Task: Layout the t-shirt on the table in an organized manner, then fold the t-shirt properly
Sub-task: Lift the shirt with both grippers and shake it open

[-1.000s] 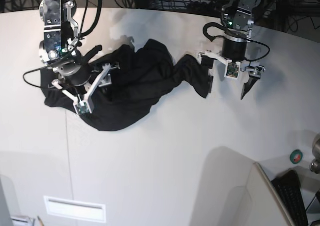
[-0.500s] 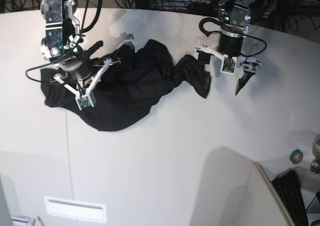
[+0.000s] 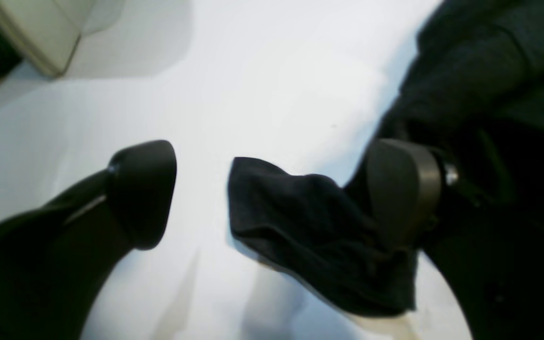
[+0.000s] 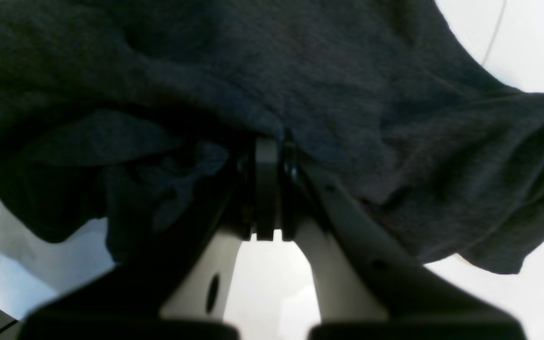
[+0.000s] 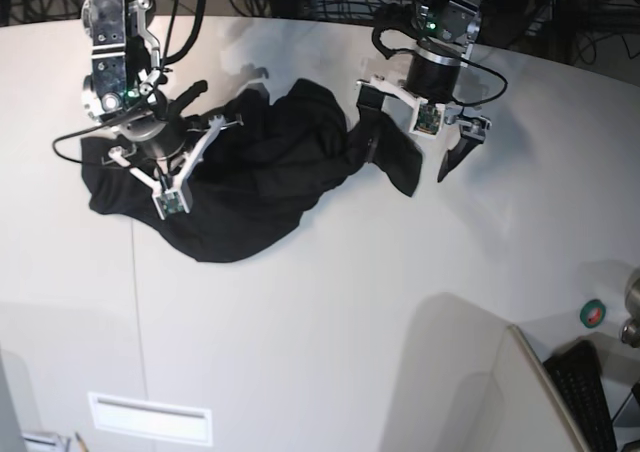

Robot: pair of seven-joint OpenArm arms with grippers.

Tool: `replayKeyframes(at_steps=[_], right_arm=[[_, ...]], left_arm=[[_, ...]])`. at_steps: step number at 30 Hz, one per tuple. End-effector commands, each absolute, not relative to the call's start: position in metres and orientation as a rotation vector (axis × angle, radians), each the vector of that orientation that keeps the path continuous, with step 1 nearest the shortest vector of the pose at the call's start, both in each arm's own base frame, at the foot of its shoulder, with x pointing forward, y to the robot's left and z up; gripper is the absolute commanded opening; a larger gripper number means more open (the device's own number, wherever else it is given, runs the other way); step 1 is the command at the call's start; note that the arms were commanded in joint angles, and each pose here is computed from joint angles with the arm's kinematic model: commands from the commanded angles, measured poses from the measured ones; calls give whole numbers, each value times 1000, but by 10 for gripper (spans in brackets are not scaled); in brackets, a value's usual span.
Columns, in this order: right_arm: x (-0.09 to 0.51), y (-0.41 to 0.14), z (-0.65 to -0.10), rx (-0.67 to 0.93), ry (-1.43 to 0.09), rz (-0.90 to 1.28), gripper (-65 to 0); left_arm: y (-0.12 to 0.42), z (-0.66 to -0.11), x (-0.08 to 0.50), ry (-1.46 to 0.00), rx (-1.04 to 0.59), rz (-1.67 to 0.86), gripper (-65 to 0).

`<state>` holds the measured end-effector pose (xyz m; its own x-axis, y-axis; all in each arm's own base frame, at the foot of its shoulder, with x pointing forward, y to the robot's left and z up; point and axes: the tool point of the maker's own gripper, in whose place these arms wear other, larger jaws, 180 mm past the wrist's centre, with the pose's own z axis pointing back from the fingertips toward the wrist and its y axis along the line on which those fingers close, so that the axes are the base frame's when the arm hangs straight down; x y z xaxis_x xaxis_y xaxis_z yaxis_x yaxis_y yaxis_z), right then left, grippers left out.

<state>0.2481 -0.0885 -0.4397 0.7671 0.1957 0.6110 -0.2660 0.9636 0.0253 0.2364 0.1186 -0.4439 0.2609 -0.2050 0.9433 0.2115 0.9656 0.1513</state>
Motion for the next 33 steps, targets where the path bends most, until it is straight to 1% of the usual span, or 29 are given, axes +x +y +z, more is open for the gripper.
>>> replayKeyframes(at_steps=[1, 2, 4, 6, 9, 13, 16, 17, 18, 20, 23, 26, 29, 33], right_arm=[[256, -88, -430, 115, -695, 248, -650], [255, -88, -430, 116, -694, 248, -650], [255, -88, -430, 116, -694, 248, -650], [255, -88, -430, 116, -694, 248, -650], [256, -87, -429, 118, -696, 246, -650], [257, -86, -429, 120, -698, 245, -650], [257, -86, -429, 120, -698, 245, -650], [257, -86, -429, 120, -698, 245, -650], [257, -87, -430, 119, -696, 246, -650], [256, -88, -431, 117, -691, 247, -650], [261, -88, -432, 115, -692, 249, -650], [276, -91, -434, 109, -695, 247, -650], [310, -108, -427, 64, -723, 275, -650], [365, -138, -382, -27, -844, 311, -650]], left_arm=[[118, -437, 239, -1300, -53, -253, -33], [117, -440, 238, -1279, -110, -210, -33], [118, -452, 233, -1185, -190, -179, -39], [113, -459, 232, -1121, -233, -200, -41], [110, -467, 229, -1072, -252, -216, -41], [113, -473, 230, -1056, -244, -214, -41], [105, -483, 231, -1028, -257, -245, -46], [103, -487, 232, -1018, -261, -255, -66], [100, -491, 234, -1010, -263, -268, -114], [99, -496, 239, -1000, -261, -284, -276], [98, -494, 259, -1017, -252, -305, -650], [101, -478, 289, -1078, -235, -308, -650], [112, -454, 325, -1160, -175, -303, -650], [125, -404, 375, -1312, -72, -277, -650]])
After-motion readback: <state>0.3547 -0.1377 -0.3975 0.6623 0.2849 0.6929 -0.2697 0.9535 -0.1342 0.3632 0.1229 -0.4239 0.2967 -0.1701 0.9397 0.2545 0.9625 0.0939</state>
